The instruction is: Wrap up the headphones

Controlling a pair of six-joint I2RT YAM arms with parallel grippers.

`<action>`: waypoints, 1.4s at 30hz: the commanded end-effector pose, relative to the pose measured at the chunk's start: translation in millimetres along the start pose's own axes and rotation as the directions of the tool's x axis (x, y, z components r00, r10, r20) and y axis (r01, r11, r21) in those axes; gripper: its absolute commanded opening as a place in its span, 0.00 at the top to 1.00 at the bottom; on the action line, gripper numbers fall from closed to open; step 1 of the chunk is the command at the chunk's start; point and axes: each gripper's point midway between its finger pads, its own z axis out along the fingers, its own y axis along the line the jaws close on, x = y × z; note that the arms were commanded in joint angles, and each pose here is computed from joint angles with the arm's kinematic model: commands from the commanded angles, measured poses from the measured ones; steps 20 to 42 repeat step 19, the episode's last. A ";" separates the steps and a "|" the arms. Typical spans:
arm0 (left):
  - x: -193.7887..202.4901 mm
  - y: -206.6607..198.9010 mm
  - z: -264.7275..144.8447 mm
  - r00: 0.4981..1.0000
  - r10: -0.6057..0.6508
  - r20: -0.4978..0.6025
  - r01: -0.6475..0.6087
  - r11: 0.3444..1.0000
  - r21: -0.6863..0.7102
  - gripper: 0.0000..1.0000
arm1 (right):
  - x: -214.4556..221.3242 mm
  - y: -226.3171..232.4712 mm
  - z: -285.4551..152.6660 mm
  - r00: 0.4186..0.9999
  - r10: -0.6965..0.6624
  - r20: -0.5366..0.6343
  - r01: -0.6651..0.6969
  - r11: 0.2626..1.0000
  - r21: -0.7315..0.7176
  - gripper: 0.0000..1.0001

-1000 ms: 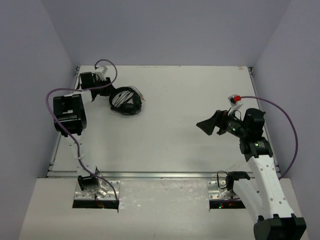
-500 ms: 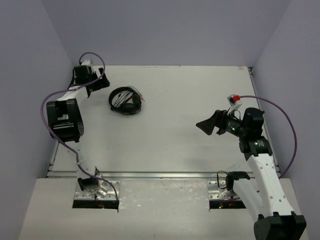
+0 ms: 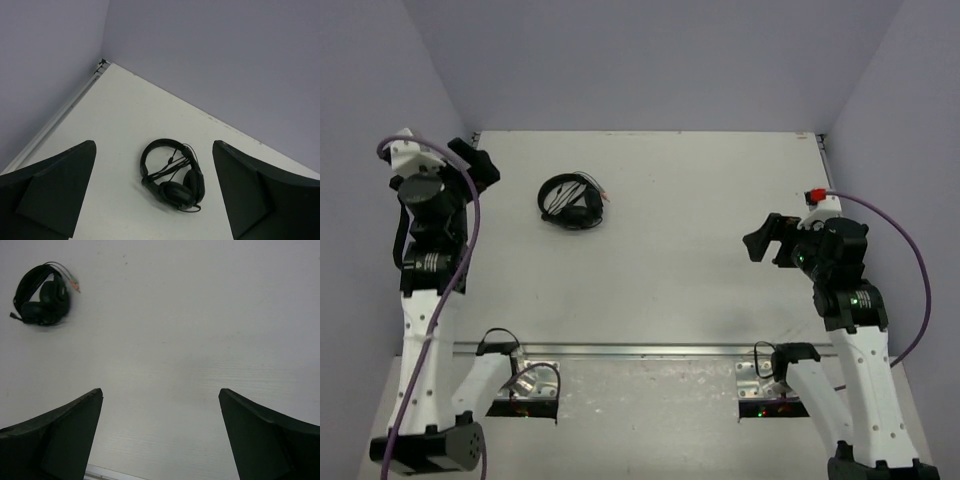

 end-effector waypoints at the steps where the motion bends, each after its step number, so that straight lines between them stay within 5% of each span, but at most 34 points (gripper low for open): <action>1: 24.0 24.0 -39.2 0.987 0.149 -0.063 -0.153 0.987 -0.059 0.00 | -26.8 -32.9 -31.3 0.993 -0.075 0.089 0.052 0.970 0.240 0.01; 12: 13.5 8.8 -109.6 0.980 0.196 -0.040 -0.190 0.975 0.112 0.00 | -52.1 -29.5 -81.1 0.978 -0.174 0.118 0.132 0.945 0.299 0.01; 42: 24.0 0.3 -106.3 0.977 0.202 -0.063 -0.189 0.968 0.165 0.00 | -43.9 -28.0 -70.1 0.984 -0.153 0.087 0.125 0.954 0.273 0.01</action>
